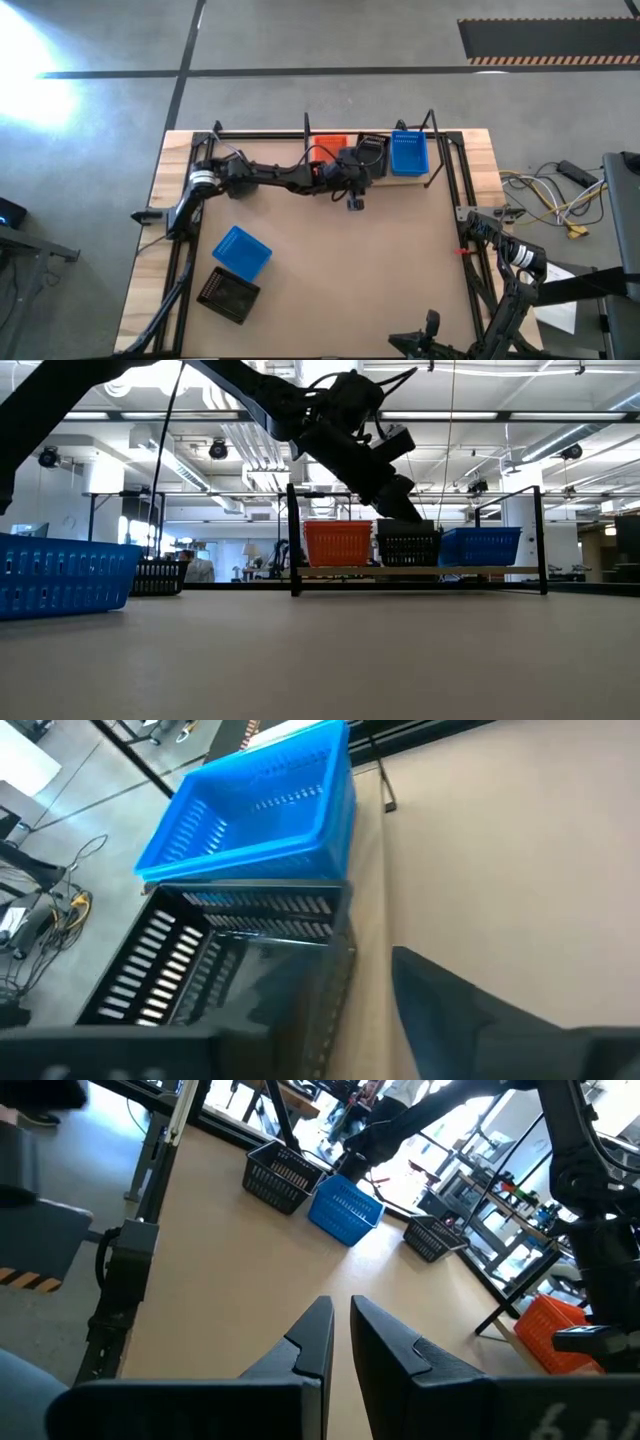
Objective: Stack baskets on shelf by color
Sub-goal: Adjust the black basket on the shelf
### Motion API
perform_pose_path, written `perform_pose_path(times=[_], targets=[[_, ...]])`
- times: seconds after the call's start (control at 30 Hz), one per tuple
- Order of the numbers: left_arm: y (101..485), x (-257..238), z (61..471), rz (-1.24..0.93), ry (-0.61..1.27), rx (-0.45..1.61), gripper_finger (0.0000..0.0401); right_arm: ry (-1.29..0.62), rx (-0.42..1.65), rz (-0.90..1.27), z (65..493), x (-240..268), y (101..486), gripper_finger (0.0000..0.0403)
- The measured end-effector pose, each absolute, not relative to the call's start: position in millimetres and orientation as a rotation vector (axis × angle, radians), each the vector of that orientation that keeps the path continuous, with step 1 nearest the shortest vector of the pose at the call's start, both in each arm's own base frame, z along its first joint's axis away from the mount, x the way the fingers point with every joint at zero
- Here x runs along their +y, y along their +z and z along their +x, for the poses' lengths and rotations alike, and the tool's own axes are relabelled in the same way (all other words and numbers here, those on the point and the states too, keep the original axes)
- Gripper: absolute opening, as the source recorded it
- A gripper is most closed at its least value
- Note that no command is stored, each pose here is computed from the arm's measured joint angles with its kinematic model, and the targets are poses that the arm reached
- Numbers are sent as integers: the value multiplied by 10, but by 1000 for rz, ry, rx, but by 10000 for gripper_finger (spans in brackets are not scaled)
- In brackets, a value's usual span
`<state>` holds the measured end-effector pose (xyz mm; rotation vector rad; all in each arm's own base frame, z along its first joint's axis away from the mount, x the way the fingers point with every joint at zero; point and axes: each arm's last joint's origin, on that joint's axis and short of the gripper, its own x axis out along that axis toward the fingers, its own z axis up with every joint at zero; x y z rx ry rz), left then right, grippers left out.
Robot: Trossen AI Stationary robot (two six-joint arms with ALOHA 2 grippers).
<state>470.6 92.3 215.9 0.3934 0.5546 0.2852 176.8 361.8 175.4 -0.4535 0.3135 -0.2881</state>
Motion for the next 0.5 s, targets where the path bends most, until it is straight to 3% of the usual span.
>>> perform_pose_path(times=[0.1, 0.23, 0.5], targets=[[2115, 975, 4694, 393, 291, 572, 154, -288, 314, -454, 1768, 3618, 1754, 31], [1998, 1025, 4705, 394, 289, 602, 156, -288, 314, -454, 1768, 3617, 1754, 31], [1963, 1046, 4715, 393, 293, 601, 82, -288, 314, -454, 1768, 3617, 1754, 31]])
